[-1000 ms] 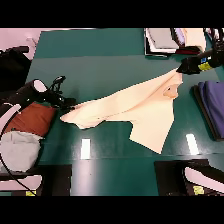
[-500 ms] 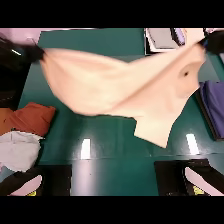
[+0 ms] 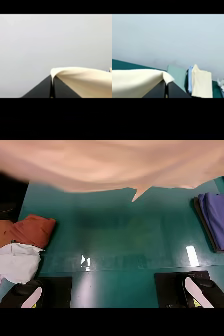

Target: Fold the shirts.

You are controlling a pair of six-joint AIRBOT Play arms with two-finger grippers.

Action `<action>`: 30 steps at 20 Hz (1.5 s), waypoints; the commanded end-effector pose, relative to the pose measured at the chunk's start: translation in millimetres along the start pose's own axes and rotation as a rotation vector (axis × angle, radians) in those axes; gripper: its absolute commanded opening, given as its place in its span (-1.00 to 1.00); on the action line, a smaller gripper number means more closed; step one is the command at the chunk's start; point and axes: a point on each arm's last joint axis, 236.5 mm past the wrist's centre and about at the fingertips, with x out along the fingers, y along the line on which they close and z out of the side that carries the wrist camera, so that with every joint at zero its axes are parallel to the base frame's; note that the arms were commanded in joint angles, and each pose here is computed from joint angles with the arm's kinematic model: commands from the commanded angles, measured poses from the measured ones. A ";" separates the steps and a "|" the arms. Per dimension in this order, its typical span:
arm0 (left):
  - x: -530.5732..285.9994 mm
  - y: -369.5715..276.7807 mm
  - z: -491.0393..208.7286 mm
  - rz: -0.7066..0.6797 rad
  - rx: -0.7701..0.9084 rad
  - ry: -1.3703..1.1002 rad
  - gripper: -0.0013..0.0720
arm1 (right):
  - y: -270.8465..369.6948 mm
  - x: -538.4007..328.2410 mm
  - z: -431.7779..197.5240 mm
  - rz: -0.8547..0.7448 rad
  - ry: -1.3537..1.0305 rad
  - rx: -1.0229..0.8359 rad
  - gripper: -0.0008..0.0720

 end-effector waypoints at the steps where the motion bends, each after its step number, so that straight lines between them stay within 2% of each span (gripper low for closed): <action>1: -14.0 0.4 25.3 0.007 0.006 -0.074 -0.91 | -12.7 -10.8 -4.7 -0.074 0.039 0.006 -0.95; 4: 36.4 3.0 -36.1 -0.005 -0.006 0.126 -0.91 | -11.3 23.6 -43.0 -0.007 0.175 0.081 -0.95; 7: 105.4 5.5 -167.5 -0.029 -0.037 0.496 -0.91 | -13.9 72.4 -103.8 0.075 0.392 0.168 -0.95; 10: 150.1 -6.3 -322.5 -0.087 -0.117 0.853 -0.90 | -26.7 123.2 -198.4 0.112 0.682 0.292 -0.95; 13: 172.8 -16.0 -464.3 -0.109 -0.199 1.091 -0.90 | -21.7 164.1 -306.0 0.155 0.947 0.387 -0.95; 15: 177.7 -16.1 -535.8 -0.100 -0.221 1.201 -0.90 | -14.0 188.3 -375.4 0.160 1.081 0.410 -0.95; 17: 177.2 -17.3 -578.0 -0.095 -0.237 1.267 -0.90 | -5.5 212.1 -415.6 0.167 1.117 0.435 -0.94; 18: 177.5 -17.2 -587.7 -0.093 -0.238 1.278 -0.65 | -3.1 223.9 -429.2 0.167 1.122 0.440 -0.93; 19: 178.8 -16.2 -590.5 -0.089 -0.237 1.277 0.38 | -0.7 232.8 -437.7 0.172 1.129 0.440 -0.63; 20: 179.0 -13.2 -588.0 -0.085 -0.230 1.277 0.71 | -0.3 240.1 -440.3 0.173 1.129 0.440 0.04; 21: 176.5 -7.3 -583.1 -0.079 -0.233 1.289 0.71 | -1.0 245.6 -438.2 0.175 1.127 0.442 0.26; 26: 107.9 37.9 -556.4 0.004 -0.351 1.462 0.71 | 3.6 221.9 -402.3 0.234 1.127 0.370 0.25; 30: 7.2 22.2 -576.5 0.048 -0.411 1.571 0.71 | 25.3 169.1 -402.5 0.263 1.151 0.380 0.25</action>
